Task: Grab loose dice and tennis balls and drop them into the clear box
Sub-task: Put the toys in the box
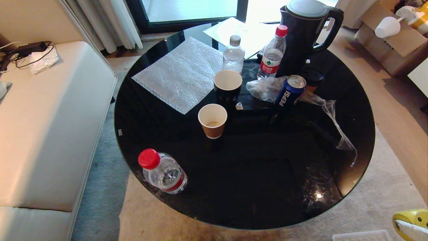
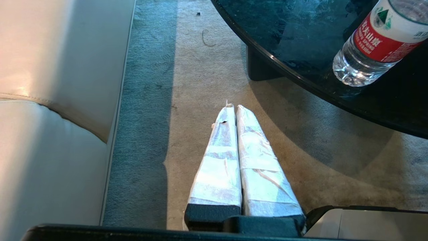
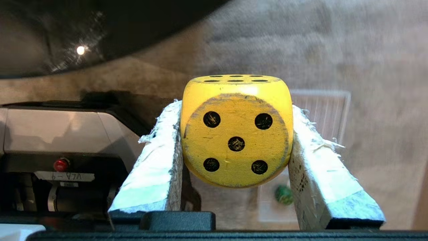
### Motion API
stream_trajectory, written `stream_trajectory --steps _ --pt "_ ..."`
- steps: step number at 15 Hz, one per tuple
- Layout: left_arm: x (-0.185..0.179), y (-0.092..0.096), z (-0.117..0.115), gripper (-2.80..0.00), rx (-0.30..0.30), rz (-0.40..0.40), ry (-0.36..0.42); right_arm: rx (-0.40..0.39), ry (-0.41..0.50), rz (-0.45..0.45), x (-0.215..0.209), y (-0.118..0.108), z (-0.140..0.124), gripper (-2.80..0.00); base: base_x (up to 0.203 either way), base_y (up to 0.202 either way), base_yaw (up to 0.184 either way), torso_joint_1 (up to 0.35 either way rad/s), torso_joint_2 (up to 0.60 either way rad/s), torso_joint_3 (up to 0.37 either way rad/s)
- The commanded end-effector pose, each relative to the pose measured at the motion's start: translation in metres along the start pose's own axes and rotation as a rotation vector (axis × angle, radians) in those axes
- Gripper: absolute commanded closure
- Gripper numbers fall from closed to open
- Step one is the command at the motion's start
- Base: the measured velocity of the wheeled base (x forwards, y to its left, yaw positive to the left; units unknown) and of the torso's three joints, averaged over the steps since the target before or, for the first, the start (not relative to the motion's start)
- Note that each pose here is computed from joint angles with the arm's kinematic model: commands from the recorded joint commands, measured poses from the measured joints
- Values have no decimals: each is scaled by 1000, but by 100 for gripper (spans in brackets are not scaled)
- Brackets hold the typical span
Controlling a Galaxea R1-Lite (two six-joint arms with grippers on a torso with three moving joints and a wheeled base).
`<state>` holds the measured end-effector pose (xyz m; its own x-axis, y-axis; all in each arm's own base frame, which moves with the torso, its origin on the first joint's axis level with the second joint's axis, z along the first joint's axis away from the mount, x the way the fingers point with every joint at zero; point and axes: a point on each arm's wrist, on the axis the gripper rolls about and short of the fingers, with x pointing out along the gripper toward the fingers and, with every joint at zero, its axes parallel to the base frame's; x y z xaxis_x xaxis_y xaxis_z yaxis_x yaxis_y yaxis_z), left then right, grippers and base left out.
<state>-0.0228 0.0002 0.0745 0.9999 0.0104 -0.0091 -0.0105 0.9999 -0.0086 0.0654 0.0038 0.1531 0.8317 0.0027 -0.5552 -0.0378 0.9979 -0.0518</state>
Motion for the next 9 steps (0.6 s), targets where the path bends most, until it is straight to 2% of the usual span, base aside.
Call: stream_trajectory --steps 1,3,4,6,9 --pt "0 0 0 0 -1 0 -1 27 -76 -26 -20 -2 -31 0 0 0 0 0 0 0" --pt "0 0 0 0 -1 0 2 52 -62 -52 -25 -1 -59 0 0 0 0 0 0 0" --pt "0 0 0 0 -1 0 2 58 -44 -62 -25 -1 -67 0 0 0 0 0 0 0" --pt "0 0 0 0 -1 0 2 61 -64 -75 -26 0 -82 0 0 0 0 0 0 0" --pt "0 0 0 0 -1 0 -1 55 -71 -70 -26 1 -84 0 0 0 0 0 0 0"
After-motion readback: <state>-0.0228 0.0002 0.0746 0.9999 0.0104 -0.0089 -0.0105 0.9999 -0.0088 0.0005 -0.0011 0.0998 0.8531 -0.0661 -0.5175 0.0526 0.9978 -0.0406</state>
